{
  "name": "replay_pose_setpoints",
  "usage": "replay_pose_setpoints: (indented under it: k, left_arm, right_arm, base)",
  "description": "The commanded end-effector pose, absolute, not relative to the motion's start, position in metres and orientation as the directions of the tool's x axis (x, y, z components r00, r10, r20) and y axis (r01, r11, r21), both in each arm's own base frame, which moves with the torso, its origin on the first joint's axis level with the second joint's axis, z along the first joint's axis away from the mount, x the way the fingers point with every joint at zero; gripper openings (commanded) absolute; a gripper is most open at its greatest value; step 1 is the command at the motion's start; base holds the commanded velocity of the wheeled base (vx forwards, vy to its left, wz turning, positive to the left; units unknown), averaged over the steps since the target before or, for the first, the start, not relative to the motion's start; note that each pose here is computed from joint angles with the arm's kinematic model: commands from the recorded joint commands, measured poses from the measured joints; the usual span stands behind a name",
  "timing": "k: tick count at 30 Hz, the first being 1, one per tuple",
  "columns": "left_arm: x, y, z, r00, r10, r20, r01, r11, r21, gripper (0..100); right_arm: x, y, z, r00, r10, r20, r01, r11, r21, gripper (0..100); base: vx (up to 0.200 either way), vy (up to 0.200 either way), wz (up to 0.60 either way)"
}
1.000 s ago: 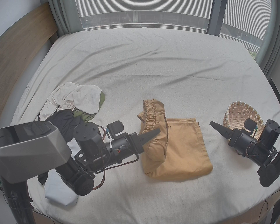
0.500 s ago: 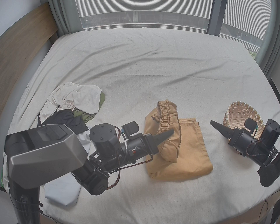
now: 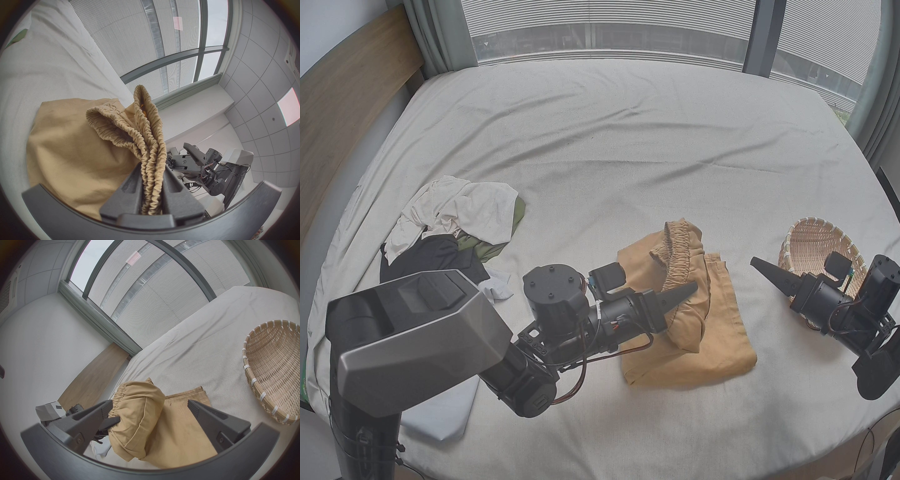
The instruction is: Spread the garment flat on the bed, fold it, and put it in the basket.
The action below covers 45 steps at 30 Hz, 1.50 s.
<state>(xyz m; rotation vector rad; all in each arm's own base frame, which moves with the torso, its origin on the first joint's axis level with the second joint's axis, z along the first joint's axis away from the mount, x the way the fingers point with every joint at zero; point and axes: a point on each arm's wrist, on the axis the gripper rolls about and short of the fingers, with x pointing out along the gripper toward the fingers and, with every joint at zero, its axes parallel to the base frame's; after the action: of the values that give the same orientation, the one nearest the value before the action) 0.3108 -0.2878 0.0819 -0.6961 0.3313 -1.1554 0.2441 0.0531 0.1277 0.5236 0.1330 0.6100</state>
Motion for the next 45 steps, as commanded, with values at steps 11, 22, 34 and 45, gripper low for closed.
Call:
replay_pose_setpoints:
  k: [11, 22, 34, 45]
  left_arm:
    - [0.313, -0.302, 0.073, 0.368, -0.926, 0.086, 0.714, 0.223, -0.664, 0]
    - [0.311, -0.306, 0.071, 0.36, -0.93, 0.077, 0.712, 0.22, -0.667, 0]
    - [0.313, -0.309, 0.068, 0.359, -0.931, 0.069, 0.709, 0.224, -0.668, 100]
    - [0.315, -0.308, 0.068, 0.374, -0.925, 0.065, 0.704, 0.237, -0.669, 100]
  right_arm:
    - [0.244, 0.053, 0.13, 0.815, 0.578, 0.04, -0.517, 0.693, 0.503, 100]
    - [0.244, 0.053, 0.13, 0.815, 0.578, 0.04, -0.517, 0.693, 0.503, 100]
    - [0.244, 0.053, 0.13, 0.815, 0.578, 0.043, -0.518, 0.693, 0.501, 100]
    - [0.242, 0.051, 0.133, 0.817, 0.574, 0.053, -0.52, 0.694, 0.497, 100]
  base:
    - [0.0, 0.0, 0.0]
    - [0.0, 0.0, 0.0]
    - [0.0, 0.0, 0.0]
    - [0.0, 0.0, 0.0]
